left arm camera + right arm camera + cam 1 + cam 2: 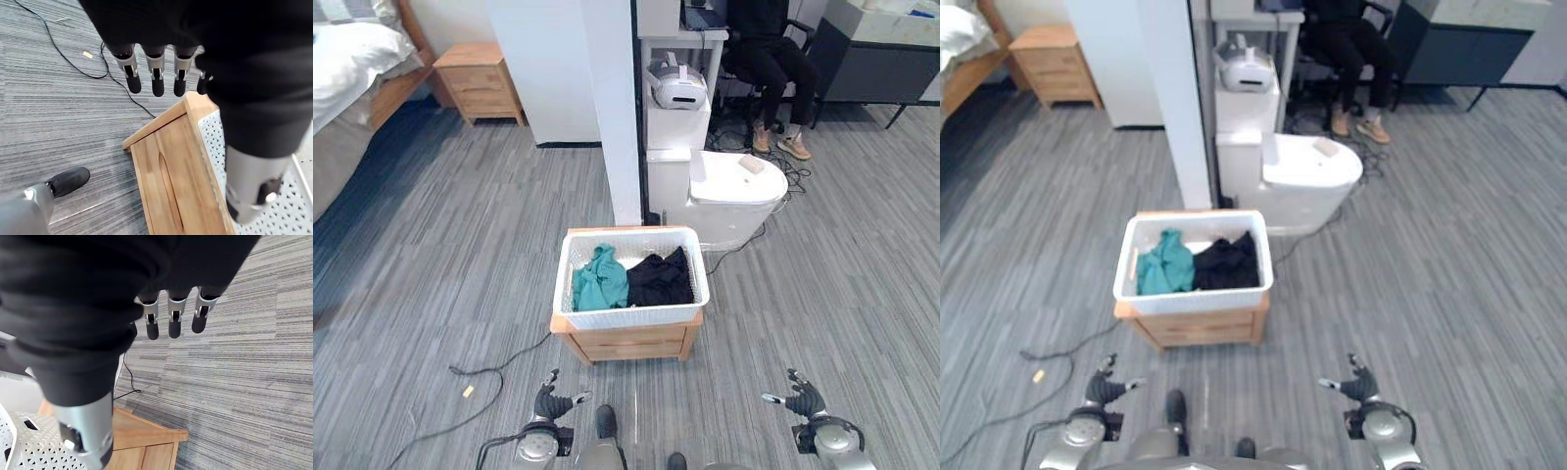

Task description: Grab the laundry basket,head to the washer,open it,put in the laundry and shut it.

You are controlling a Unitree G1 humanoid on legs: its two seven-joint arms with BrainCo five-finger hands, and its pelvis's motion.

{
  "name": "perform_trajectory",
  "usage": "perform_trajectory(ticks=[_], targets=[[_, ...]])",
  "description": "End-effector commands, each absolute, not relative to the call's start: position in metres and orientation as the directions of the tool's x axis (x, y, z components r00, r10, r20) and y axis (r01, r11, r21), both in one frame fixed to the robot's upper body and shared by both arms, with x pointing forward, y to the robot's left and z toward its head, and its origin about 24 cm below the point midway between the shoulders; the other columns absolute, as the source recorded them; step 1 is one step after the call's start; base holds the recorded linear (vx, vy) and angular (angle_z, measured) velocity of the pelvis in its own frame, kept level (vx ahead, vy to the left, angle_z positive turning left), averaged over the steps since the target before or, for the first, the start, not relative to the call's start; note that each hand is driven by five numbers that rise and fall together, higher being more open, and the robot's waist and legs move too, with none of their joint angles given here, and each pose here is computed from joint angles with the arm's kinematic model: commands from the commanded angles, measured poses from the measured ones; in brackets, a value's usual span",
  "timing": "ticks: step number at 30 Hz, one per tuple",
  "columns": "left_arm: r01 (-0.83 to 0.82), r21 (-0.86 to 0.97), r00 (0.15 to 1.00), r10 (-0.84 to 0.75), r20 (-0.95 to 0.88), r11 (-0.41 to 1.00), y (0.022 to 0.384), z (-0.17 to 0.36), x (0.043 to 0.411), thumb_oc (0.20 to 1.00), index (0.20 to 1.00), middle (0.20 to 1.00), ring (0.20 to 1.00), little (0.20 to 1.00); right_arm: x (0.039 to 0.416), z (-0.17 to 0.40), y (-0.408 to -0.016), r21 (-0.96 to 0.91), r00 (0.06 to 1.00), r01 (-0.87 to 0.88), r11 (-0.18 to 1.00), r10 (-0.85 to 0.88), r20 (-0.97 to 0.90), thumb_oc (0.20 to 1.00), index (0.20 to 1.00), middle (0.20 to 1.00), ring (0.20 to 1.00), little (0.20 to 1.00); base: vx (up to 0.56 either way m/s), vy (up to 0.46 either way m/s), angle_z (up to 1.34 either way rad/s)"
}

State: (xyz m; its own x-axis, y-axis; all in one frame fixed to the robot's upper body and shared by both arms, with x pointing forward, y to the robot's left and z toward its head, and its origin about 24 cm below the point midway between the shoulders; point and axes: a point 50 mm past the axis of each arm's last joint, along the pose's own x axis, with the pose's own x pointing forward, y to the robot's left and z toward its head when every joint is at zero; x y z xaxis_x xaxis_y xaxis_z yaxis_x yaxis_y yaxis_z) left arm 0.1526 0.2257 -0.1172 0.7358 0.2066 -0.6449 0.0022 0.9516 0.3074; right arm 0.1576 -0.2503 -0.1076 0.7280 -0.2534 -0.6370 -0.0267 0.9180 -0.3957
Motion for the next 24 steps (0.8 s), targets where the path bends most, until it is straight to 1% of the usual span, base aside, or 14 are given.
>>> perform_trajectory(ticks=[1,6,9,11,12,13,15,17,21,24], targets=[[-0.050,0.401,0.742,0.303,-0.598,0.915,0.258,-0.107,0.155,1.000,1.000,1.000,1.000,1.000,0.183,-0.093,-0.240,-0.372,0.802,0.001,0.928,-0.223,-0.555,1.000,1.000,1.000,1.000,1.000,0.21,0.235,-0.25],[-0.082,0.436,0.733,0.350,-0.583,0.896,0.270,-0.104,0.155,1.000,1.000,1.000,1.000,1.000,0.196,-0.089,-0.226,-0.360,0.830,-0.023,0.933,-0.183,-0.527,1.000,1.000,1.000,1.000,1.000,0.10,0.171,-0.25],[-0.102,0.442,0.742,0.364,-0.563,0.891,0.275,-0.100,0.158,1.000,1.000,1.000,1.000,1.000,0.198,-0.088,-0.227,-0.369,0.833,-0.029,0.929,-0.181,-0.522,1.000,1.000,1.000,1.000,1.000,0.11,0.054,-0.31],[-0.128,0.441,0.774,0.367,-0.516,0.889,0.279,-0.090,0.164,1.000,1.000,1.000,1.000,1.000,0.205,-0.077,-0.228,-0.371,0.866,-0.011,0.928,-0.177,-0.468,1.000,1.000,1.000,1.000,1.000,0.05,-0.044,0.11],[-0.127,0.441,0.774,0.367,-0.516,0.888,0.279,-0.090,0.164,1.000,1.000,1.000,1.000,1.000,0.205,-0.077,-0.228,-0.371,0.866,-0.011,0.928,-0.177,-0.468,1.000,1.000,1.000,1.000,1.000,0.06,-0.059,0.14],[-0.150,0.430,0.798,0.366,-0.479,0.890,0.280,-0.082,0.167,1.000,1.000,1.000,1.000,1.000,0.210,-0.067,-0.230,-0.381,0.887,0.000,0.925,-0.176,-0.426,1.000,1.000,1.000,1.000,1.000,0.04,-0.037,0.12],[-0.161,0.427,0.803,0.370,-0.468,0.890,0.282,-0.080,0.166,1.000,1.000,1.000,1.000,1.000,0.213,-0.062,-0.231,-0.384,0.899,0.005,0.923,-0.172,-0.403,1.000,1.000,1.000,1.000,1.000,0.08,-0.054,-0.01],[-0.200,0.394,0.831,0.369,-0.417,0.897,0.281,-0.069,0.173,1.000,1.000,1.000,1.000,1.000,0.227,-0.043,-0.229,-0.395,0.937,0.009,0.919,-0.145,-0.317,1.000,1.000,1.000,1.000,1.000,0.10,-0.069,-0.08],[-0.211,0.397,0.849,0.369,-0.378,0.893,0.279,-0.062,0.182,1.000,1.000,1.000,1.000,1.000,0.242,-0.029,-0.222,-0.410,0.959,-0.019,0.912,-0.100,-0.267,1.000,1.000,1.000,1.000,1.000,0.04,-0.033,0.01],[-0.197,0.410,0.864,0.355,-0.358,0.891,0.268,-0.059,0.202,1.000,1.000,1.000,1.000,1.000,0.260,-0.022,-0.209,-0.415,0.967,-0.046,0.909,-0.064,-0.248,1.000,1.000,1.000,1.000,1.000,0.01,-0.030,0.13]])
